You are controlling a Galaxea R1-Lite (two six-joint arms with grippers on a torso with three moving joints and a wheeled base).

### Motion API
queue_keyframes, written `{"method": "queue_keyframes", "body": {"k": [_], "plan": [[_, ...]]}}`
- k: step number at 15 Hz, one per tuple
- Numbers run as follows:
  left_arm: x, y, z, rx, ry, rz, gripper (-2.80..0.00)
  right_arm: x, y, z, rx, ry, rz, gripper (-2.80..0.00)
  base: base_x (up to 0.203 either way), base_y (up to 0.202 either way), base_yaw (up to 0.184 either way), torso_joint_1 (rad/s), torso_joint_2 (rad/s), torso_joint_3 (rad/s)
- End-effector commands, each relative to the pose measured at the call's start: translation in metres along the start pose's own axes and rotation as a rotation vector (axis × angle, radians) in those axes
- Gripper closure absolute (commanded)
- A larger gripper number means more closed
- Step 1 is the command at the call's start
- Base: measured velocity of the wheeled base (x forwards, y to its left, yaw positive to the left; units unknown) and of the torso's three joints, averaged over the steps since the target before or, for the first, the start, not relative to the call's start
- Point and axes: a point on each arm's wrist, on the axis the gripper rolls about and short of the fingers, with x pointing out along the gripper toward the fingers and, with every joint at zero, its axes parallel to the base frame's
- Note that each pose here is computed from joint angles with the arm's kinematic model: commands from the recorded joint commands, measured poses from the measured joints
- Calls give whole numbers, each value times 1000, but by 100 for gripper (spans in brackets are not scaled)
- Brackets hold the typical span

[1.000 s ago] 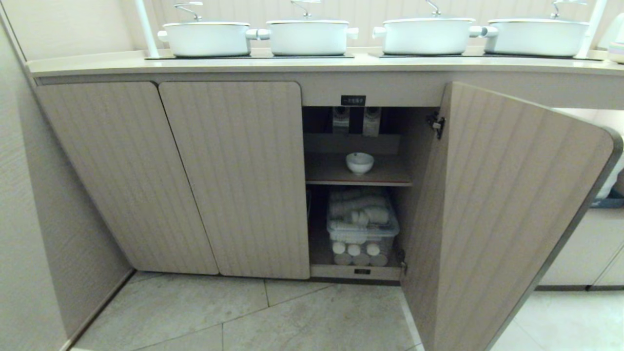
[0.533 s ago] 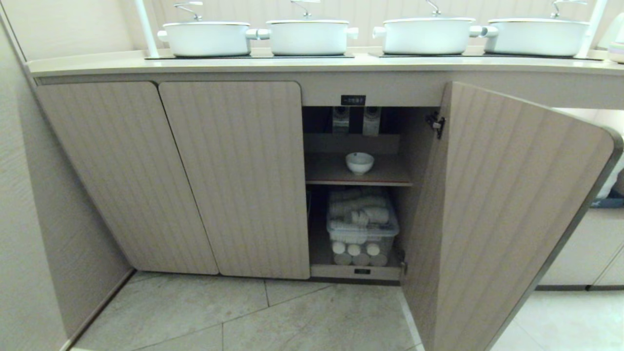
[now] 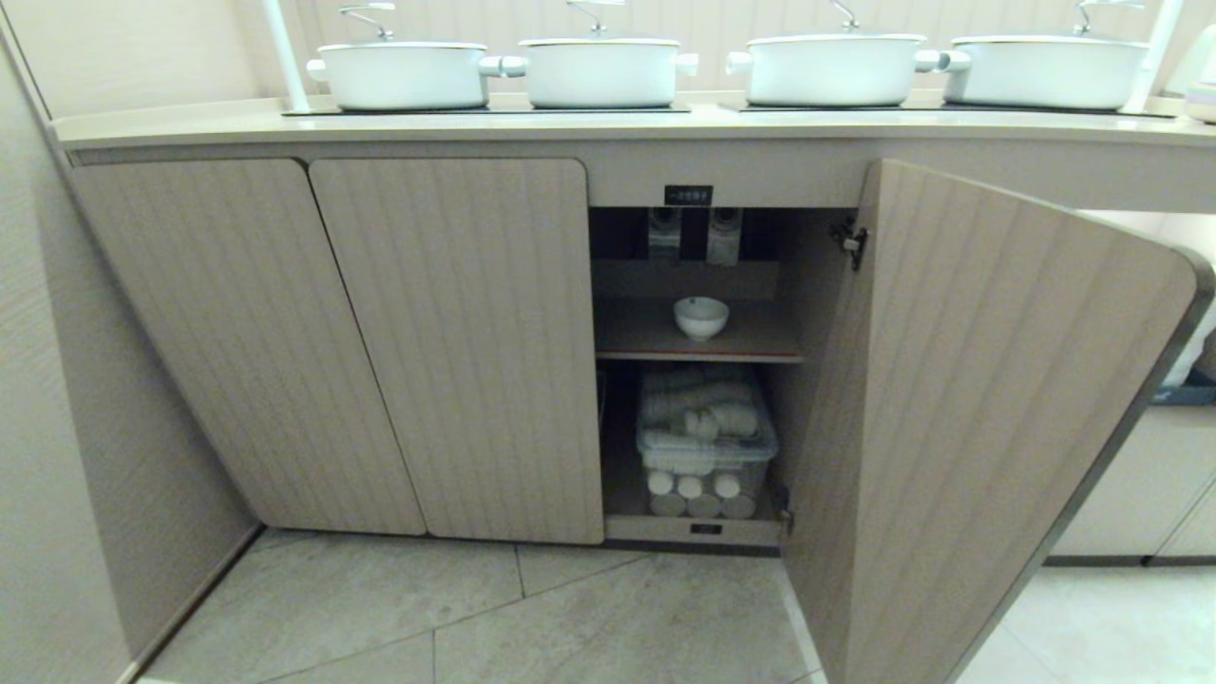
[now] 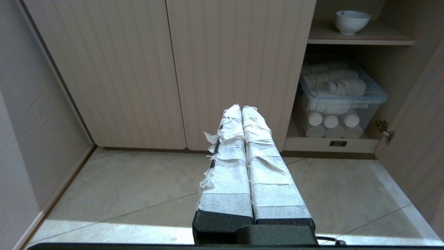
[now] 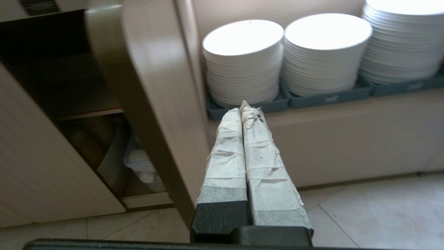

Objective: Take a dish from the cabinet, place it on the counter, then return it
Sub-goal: Close the cabinet door

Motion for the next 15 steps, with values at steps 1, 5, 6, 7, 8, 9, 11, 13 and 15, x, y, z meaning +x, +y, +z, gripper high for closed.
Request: {"method": "queue_keyframes", "body": {"k": [1, 5, 6, 7, 8, 9, 11, 13, 15], "plan": [[0, 0, 0, 0, 0, 0, 0, 1, 0, -4, 1, 3, 16, 0, 0, 0, 0, 0, 0, 0], [0, 0, 0, 0, 0, 0, 0, 11, 1, -8, 21, -4, 70, 0, 0, 0, 0, 0, 0, 0], [0, 0, 0, -1, -1, 1, 0, 14, 1, -8, 22, -5, 73, 0, 0, 0, 0, 0, 0, 0], [0, 0, 0, 0, 1, 0, 0, 16, 1, -9, 23, -2, 73, 0, 0, 0, 0, 0, 0, 0], [0, 0, 0, 0, -1, 0, 0, 17, 1, -9, 23, -1, 72, 0, 0, 0, 0, 0, 0, 0], [0, 0, 0, 0, -1, 0, 0, 17, 1, -9, 23, 1, 71, 0, 0, 0, 0, 0, 0, 0], [0, 0, 0, -2, -1, 0, 0, 18, 0, -9, 41, 2, 65, 0, 0, 0, 0, 0, 0, 0], [0, 0, 0, -2, 1, 0, 0, 21, -1, -9, 45, 7, 59, 0, 0, 0, 0, 0, 0, 0], [0, 0, 0, 0, -1, 0, 0, 25, -2, -8, 52, 11, 53, 0, 0, 0, 0, 0, 0, 0]]}}
